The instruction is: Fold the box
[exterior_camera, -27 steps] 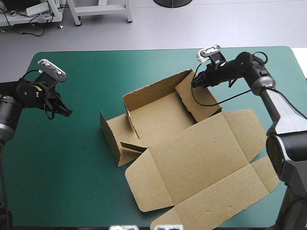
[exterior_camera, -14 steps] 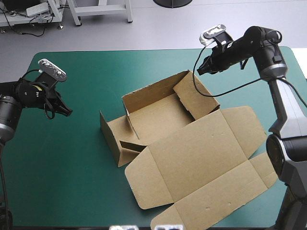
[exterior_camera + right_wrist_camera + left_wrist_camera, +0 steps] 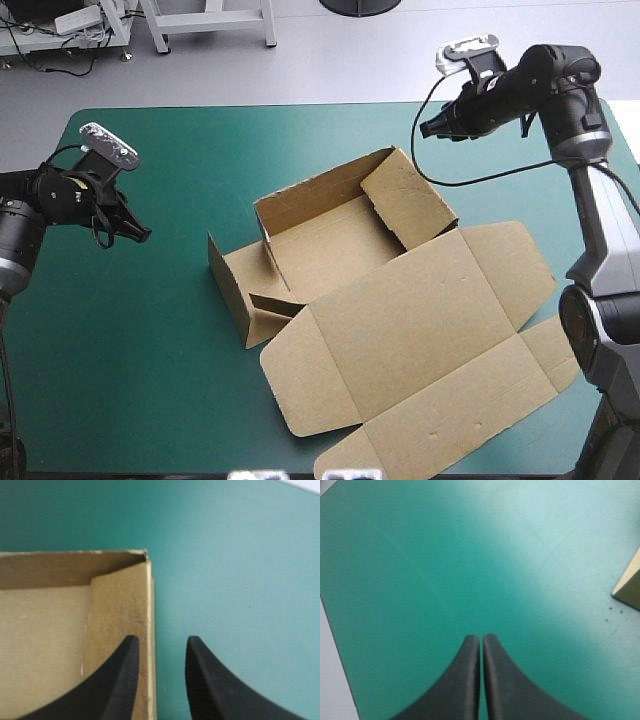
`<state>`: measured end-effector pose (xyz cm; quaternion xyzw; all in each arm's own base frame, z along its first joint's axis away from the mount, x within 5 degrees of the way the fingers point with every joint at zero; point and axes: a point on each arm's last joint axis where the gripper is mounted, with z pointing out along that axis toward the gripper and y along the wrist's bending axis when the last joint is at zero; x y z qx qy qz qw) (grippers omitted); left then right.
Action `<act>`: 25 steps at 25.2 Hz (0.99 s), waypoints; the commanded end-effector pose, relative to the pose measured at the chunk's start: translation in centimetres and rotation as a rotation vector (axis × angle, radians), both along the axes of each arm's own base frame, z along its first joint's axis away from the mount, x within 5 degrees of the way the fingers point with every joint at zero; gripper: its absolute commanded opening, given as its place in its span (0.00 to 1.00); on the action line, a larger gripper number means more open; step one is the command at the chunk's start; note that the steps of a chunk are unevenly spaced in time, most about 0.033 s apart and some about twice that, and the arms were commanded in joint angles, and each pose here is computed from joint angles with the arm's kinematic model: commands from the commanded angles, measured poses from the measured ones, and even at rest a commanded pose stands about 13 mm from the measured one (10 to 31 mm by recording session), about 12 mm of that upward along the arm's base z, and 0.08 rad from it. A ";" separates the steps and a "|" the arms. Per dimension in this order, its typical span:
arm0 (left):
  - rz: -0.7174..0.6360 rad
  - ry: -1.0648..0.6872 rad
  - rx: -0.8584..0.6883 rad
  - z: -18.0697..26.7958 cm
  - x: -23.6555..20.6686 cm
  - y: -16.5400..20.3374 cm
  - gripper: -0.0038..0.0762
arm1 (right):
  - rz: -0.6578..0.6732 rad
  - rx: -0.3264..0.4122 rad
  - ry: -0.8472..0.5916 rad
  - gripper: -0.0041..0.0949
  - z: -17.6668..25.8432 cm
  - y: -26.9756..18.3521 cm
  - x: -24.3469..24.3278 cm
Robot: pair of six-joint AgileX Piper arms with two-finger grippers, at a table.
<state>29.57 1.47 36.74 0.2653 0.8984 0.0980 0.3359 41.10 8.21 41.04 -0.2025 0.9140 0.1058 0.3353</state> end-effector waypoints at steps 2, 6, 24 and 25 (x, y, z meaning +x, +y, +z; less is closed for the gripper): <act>0.008 -0.114 -0.035 2.2 -0.4 -0.2 0.07 | 0.024 -0.040 0.034 0.35 -0.6 -0.3 -1.0; 0.008 -0.105 -0.036 2.2 -0.4 -0.2 0.07 | 0.041 -0.028 0.073 0.35 -2.1 0.1 -0.2; 0.004 -0.107 -0.031 2.2 -0.4 -0.2 0.07 | 0.113 0.057 0.197 0.35 -6.1 1.3 0.7; 0.004 -0.107 -0.031 2.2 -0.4 -0.2 0.07 | 0.115 0.055 0.206 0.35 -6.4 1.3 0.8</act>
